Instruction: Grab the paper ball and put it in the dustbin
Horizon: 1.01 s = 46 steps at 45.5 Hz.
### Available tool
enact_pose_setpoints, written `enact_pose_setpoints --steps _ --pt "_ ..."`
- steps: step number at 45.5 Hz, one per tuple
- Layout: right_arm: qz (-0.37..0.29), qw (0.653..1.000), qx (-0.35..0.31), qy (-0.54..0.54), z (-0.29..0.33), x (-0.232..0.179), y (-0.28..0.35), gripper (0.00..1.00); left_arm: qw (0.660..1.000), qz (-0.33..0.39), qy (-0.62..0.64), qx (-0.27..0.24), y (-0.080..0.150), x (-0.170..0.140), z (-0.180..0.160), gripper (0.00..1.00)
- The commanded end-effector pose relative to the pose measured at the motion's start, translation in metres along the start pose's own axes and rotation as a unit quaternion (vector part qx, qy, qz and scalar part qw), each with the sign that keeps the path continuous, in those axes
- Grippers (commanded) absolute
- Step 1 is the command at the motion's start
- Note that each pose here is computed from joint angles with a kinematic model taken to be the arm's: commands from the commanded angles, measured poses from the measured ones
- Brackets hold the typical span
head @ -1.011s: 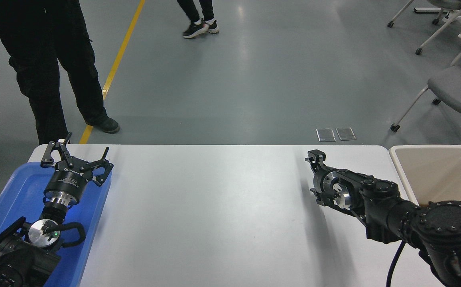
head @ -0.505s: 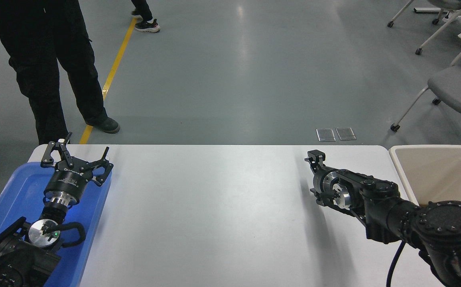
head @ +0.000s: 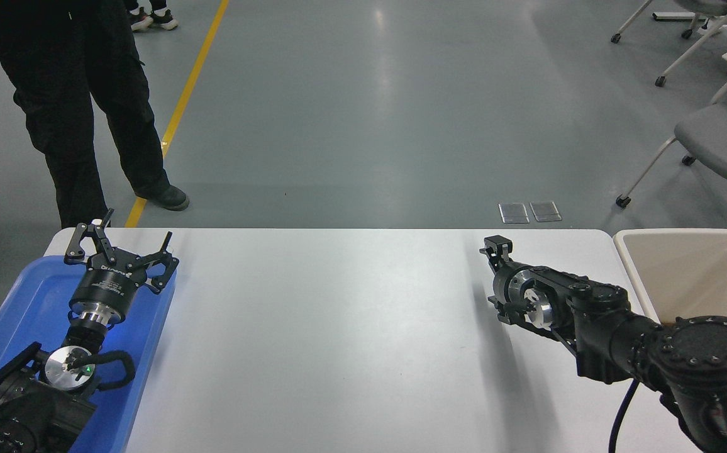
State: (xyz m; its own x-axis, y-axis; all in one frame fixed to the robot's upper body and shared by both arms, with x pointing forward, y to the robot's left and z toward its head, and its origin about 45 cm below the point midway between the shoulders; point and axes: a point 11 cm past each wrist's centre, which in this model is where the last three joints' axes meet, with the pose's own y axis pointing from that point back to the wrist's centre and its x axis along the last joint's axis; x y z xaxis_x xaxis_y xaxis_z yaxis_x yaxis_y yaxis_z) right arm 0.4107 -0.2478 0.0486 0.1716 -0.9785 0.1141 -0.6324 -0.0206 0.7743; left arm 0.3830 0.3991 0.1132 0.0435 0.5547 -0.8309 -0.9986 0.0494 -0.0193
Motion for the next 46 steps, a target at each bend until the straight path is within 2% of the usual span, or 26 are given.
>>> enact_pose_setpoints --steps 1,12,17,24,30,35,39,46 --pt "-0.001 1.000 -0.002 0.001 0.001 -0.001 0.000 1.00 1.000 0.000 0.000 0.000 0.000 0.000 0.000 0.99" --pt "-0.014 1.000 0.006 0.014 -0.013 -0.010 0.003 1.00 1.000 0.000 0.000 0.000 0.000 0.000 0.000 0.99" --pt "-0.041 0.993 0.006 0.114 -0.024 -0.035 0.009 1.00 1.000 0.000 0.000 0.000 0.000 0.000 0.000 0.99" --pt "-0.042 0.970 -0.013 0.241 -0.020 -0.042 0.017 1.00 1.000 0.000 0.000 0.000 0.000 0.000 0.000 0.99" --pt "-0.091 0.944 -0.011 0.318 -0.040 -0.070 0.039 1.00 1.000 0.000 0.000 0.000 0.000 0.000 0.000 0.99" --pt "-0.072 0.925 -0.021 0.373 -0.061 -0.042 0.060 1.00 1.000 -0.001 0.000 0.000 -0.001 -0.001 0.000 0.99" --pt "-0.060 0.905 -0.054 0.418 -0.046 -0.026 0.064 1.00 1.000 0.000 0.000 0.001 0.000 0.000 0.000 0.99" --pt "-0.044 0.845 -0.107 0.522 -0.029 0.007 0.084 1.00 1.000 0.000 0.000 0.001 0.000 0.000 0.000 0.99"
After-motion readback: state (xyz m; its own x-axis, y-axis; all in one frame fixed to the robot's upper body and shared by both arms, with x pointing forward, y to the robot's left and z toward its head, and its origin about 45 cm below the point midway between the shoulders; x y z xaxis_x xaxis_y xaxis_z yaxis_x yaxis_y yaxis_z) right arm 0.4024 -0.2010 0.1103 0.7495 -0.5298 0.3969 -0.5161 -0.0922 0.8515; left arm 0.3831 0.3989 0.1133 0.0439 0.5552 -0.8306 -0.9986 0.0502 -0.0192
